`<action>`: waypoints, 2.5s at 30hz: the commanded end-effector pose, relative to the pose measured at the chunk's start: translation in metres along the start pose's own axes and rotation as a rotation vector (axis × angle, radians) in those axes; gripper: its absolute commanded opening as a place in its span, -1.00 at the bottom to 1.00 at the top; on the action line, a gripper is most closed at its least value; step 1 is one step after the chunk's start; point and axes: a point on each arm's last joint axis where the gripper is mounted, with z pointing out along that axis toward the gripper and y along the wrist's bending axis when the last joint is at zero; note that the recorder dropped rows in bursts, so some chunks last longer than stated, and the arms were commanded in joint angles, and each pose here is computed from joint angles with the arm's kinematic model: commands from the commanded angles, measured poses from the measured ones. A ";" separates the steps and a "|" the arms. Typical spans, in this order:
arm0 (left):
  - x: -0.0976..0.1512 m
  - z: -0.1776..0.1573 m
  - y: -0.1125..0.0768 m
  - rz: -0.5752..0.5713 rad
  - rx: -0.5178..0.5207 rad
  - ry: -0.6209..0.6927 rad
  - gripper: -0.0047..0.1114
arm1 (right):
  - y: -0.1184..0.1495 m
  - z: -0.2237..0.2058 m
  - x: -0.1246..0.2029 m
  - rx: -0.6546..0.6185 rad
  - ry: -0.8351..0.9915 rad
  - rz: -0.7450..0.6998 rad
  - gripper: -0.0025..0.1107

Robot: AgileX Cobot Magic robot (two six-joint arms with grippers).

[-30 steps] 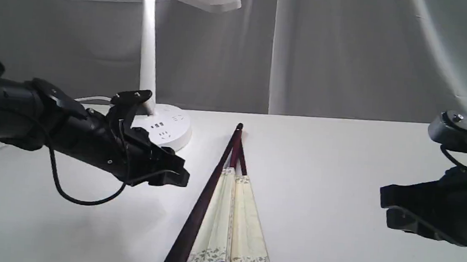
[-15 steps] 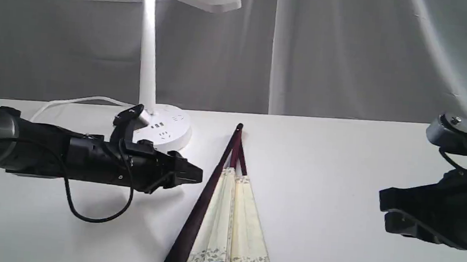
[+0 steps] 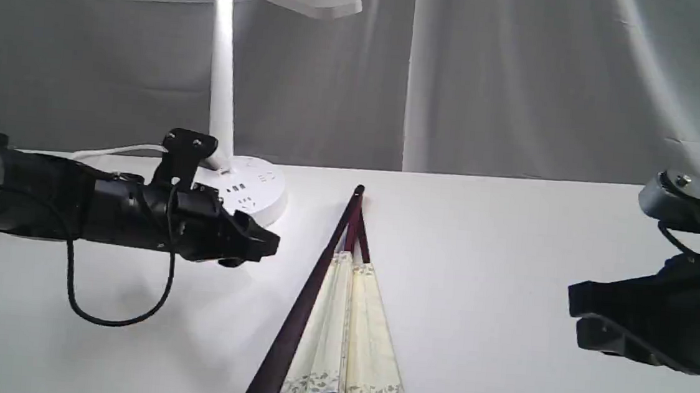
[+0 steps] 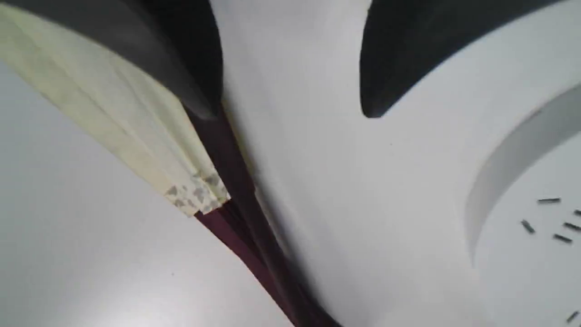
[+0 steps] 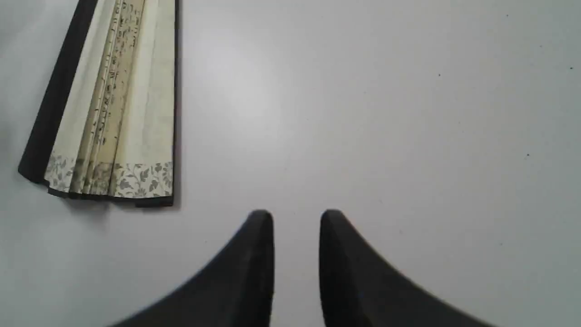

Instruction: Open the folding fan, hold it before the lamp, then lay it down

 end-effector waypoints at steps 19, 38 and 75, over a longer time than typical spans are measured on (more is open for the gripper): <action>0.031 0.044 -0.013 -0.340 0.180 0.031 -0.10 | 0.002 -0.001 0.000 -0.012 0.009 -0.022 -0.61; 0.053 0.056 -0.016 -0.422 0.305 0.073 -0.10 | 0.002 0.000 -0.001 -0.010 0.005 -0.023 -0.61; 0.024 0.036 -0.016 -0.558 0.524 0.009 -0.92 | -0.007 -0.002 -0.017 0.098 -0.167 -0.093 -0.61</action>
